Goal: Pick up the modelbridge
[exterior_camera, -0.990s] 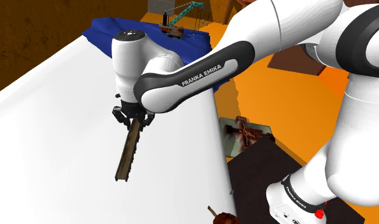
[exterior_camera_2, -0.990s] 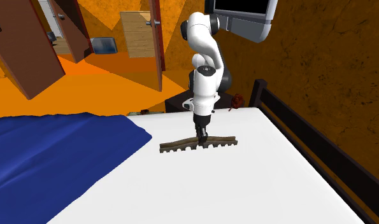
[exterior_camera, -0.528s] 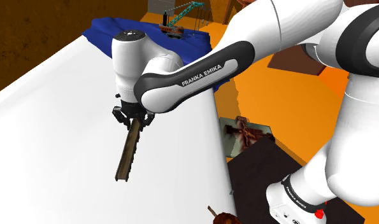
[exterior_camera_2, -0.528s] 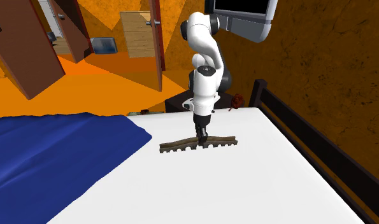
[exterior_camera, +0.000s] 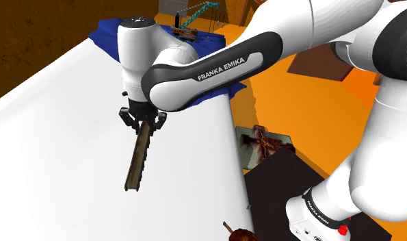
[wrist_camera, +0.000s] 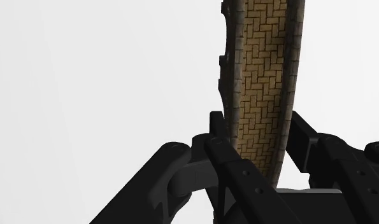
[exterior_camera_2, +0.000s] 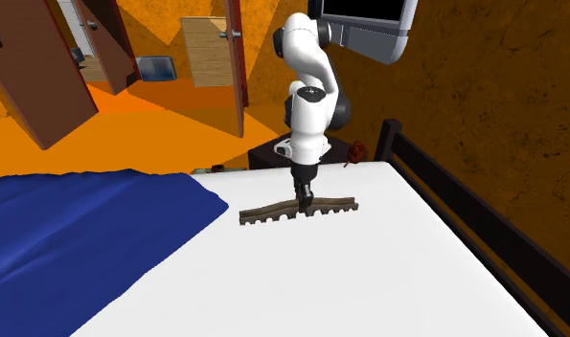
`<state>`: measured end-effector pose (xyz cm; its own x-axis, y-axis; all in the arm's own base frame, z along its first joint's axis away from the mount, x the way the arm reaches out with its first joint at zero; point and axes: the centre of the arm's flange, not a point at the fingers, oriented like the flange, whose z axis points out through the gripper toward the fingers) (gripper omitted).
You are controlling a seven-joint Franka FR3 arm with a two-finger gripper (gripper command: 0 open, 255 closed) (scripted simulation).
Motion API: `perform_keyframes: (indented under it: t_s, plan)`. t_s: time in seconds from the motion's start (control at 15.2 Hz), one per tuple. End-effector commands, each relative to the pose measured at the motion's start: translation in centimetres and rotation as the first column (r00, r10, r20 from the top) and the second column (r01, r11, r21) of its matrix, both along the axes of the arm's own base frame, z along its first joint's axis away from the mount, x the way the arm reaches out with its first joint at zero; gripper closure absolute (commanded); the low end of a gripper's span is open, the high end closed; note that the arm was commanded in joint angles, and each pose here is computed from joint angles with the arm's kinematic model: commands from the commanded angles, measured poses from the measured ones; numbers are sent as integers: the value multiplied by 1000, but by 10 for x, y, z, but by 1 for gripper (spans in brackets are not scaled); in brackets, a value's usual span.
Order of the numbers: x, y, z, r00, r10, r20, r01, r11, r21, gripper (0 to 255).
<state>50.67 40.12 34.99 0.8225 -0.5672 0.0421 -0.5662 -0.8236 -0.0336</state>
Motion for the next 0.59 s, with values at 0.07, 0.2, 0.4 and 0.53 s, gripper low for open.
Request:
perform_keyframes:
  t_s: [0.07, 0.2, 0.4, 0.53]
  plan:
    - [0, 0, 16, 1000, 0, 0, 0, 1000, 0, 255]
    - [0, 0, 27, 1000, 0, 0, 0, 1000, 0, 255]
    - [0, 0, 43, 1000, 0, 0, 0, 1000, 0, 255]
    - [0, 0, 49, 1000, 0, 0, 0, 1000, 0, 255]
